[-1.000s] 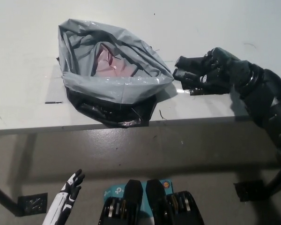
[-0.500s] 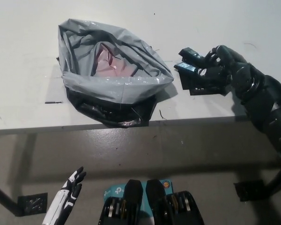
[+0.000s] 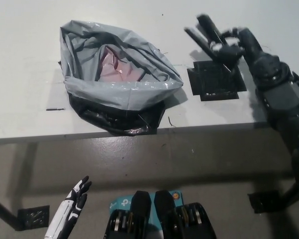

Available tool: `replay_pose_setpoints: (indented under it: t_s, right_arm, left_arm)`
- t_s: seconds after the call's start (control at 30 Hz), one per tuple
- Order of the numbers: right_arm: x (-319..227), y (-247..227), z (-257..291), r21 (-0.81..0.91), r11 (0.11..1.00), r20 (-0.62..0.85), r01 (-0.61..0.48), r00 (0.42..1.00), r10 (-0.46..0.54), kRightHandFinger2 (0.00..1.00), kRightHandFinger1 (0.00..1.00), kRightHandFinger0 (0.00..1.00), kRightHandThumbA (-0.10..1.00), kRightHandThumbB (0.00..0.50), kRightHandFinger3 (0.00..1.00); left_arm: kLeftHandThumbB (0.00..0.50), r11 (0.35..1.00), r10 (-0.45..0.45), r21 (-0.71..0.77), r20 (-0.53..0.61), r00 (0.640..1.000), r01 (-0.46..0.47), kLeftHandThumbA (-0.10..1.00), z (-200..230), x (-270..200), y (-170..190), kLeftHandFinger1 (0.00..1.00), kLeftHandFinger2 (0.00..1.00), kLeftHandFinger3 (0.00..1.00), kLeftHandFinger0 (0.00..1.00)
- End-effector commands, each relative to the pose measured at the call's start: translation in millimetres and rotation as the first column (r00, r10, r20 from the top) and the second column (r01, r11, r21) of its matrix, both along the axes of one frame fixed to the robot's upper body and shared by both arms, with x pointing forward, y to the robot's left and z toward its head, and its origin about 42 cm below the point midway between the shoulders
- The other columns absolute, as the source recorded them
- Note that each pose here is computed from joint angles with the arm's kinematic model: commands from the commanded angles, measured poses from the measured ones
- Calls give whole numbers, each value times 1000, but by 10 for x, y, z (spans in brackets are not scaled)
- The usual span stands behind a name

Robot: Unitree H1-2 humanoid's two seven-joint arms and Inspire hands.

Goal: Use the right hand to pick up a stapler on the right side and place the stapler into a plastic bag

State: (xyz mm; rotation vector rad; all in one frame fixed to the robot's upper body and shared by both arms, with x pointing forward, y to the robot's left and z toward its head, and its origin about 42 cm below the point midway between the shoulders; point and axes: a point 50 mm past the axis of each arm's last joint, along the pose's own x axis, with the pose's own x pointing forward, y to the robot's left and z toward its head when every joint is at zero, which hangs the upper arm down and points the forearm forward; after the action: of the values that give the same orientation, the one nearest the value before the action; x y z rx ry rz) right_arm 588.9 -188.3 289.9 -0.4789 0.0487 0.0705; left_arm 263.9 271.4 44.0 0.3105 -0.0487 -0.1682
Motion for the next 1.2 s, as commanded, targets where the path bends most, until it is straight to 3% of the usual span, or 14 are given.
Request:
replay_pose_setpoints:
  t_s: [0.0, 0.07, 0.1, 0.13, 0.23, 0.43, 0.53, 0.63, 0.83, 0.93, 1.0, 1.1, 1.13, 1.17]
  right_arm:
    - [98, 440, 1051, 114, 988, 228, -103, 971, 75, 578, 314, 445, 357, 269, 132]
    - [75, 597, 1220, 105, 986, 251, -128, 963, 98, 598, 334, 48, 377, 282, 182]
    - [50, 723, 1301, 78, 985, 274, -155, 953, 128, 601, 345, 2, 378, 276, 260]
    - [31, 806, 1351, 52, 984, 292, -172, 945, 150, 593, 361, 0, 385, 266, 308]
    - [-8, 1017, 1375, 6, 979, 312, -203, 931, 191, 496, 324, 13, 345, 267, 277]
    - [-85, 1450, 1330, -72, 963, 286, -258, 920, 268, 576, 369, 47, 384, 296, 330]
    - [-156, 1722, 1181, -181, 943, 255, -280, 913, 320, 501, 303, 6, 417, 302, 313]
    - [-214, 1890, 991, -287, 912, 224, -293, 905, 361, 429, 212, 0, 368, 283, 301]
    - [-290, 2037, 710, -433, 854, 196, -289, 895, 402, 419, 211, 0, 340, 285, 318]
    - [-313, 2081, 658, -479, 831, 194, -282, 890, 414, 332, 160, 0, 322, 275, 119]
    - [-344, 2134, 601, -524, 807, 196, -274, 883, 427, 335, 147, 0, 343, 274, 101]
    - [-367, 2160, 555, -583, 777, 224, -238, 872, 435, 339, 121, 0, 358, 306, 232]
    - [-371, 2165, 555, -595, 771, 232, -227, 870, 435, 485, 225, 85, 401, 329, 512]
    - [-376, 2176, 558, -614, 758, 236, -221, 865, 443, 880, 659, 512, 471, 366, 895]
  left_arm:
    - [495, 1000, -14, 27, 34, 999, 13, 1000, 85, 56, 38, 1000, 1000, 1000, 1000]
    - [499, 1000, -13, 27, 27, 1000, 12, 1000, 88, 53, 34, 1000, 1000, 1000, 1000]
    - [500, 1000, -9, 15, 18, 1000, 9, 1000, 83, 44, 43, 1000, 1000, 1000, 1000]
    - [500, 1000, -9, 23, 19, 1000, 8, 1000, 83, 42, 44, 1000, 1000, 1000, 1000]
    - [494, 999, -8, 42, 25, 1000, 7, 1000, 56, 2, 34, 1000, 1000, 1000, 1000]
    - [500, 999, -14, 36, 8, 1000, 14, 1000, 25, -34, 53, 1000, 1000, 1000, 1000]
    - [500, 999, -16, 51, -4, 1000, 16, 1000, -8, -114, 39, 1000, 1000, 1000, 1000]
    - [500, 999, -17, 44, 5, 1000, 16, 1000, -19, -127, 27, 1000, 1000, 1000, 1000]
    - [500, 999, -13, 44, 4, 1000, 12, 1000, 6, -134, 25, 1000, 1000, 1000, 1000]
    - [500, 998, -16, 57, -2, 1000, 16, 1000, 6, -136, 18, 1000, 1000, 1000, 1000]
    - [500, 998, -18, 59, -3, 1000, 18, 1000, 2, -167, 20, 1000, 1000, 1000, 1000]
    - [492, 997, -31, 64, 4, 1000, 31, 1000, 4, -167, 8, 1000, 1000, 1000, 1000]
    - [489, 997, -35, 65, 8, 999, 34, 1000, 7, -163, 6, 1000, 1000, 1000, 1000]
    - [486, 997, -39, 69, 13, 999, 38, 1000, 11, -157, 0, 1000, 1000, 1000, 1000]
